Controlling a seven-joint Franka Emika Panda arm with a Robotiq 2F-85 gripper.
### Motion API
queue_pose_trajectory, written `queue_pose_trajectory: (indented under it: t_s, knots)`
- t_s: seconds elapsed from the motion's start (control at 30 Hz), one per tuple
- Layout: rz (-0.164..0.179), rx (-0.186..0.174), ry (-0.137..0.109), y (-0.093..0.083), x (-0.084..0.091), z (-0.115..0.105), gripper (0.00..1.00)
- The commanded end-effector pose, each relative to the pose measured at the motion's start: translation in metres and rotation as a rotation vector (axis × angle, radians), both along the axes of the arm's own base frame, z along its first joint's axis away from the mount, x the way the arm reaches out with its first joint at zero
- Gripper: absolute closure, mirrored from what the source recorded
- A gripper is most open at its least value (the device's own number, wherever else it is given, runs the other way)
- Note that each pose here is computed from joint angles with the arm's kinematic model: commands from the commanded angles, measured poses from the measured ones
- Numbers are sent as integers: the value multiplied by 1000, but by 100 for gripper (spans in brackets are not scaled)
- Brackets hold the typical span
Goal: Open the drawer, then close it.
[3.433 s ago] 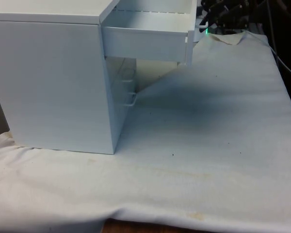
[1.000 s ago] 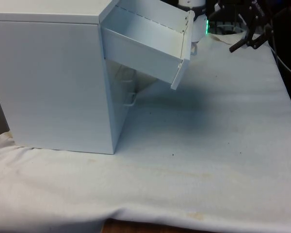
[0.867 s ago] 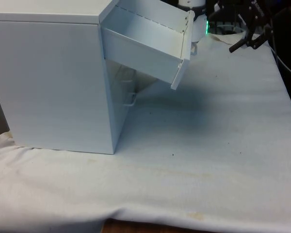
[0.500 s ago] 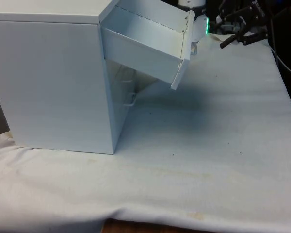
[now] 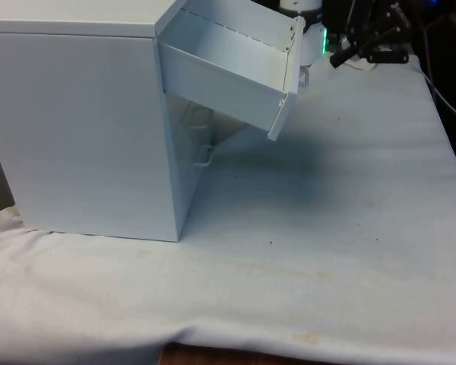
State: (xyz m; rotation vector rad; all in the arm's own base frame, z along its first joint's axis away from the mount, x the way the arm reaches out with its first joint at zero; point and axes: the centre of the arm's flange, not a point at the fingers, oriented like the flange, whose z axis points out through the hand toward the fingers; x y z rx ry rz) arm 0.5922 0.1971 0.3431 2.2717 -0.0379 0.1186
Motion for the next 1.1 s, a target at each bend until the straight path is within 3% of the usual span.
queue_pose_trajectory:
  t_s: [0.0,0.2,0.47,0.5,0.53,0.77,0.8,0.83,1.07]
  knots:
    - [4,10,0,-6,2,-3,100]
    - [-8,2,3,-24,6,-9,100]
    - [4,0,6,-43,10,-6,100]
    - [-10,-7,10,-41,11,-7,100]
    - [5,-2,9,-47,11,-5,100]
    - [25,-5,18,-53,13,-5,100]
    - [5,-5,22,-49,13,-6,100]
    - [27,-5,19,-54,13,-4,100]
    - [43,-9,30,-57,10,0,100]
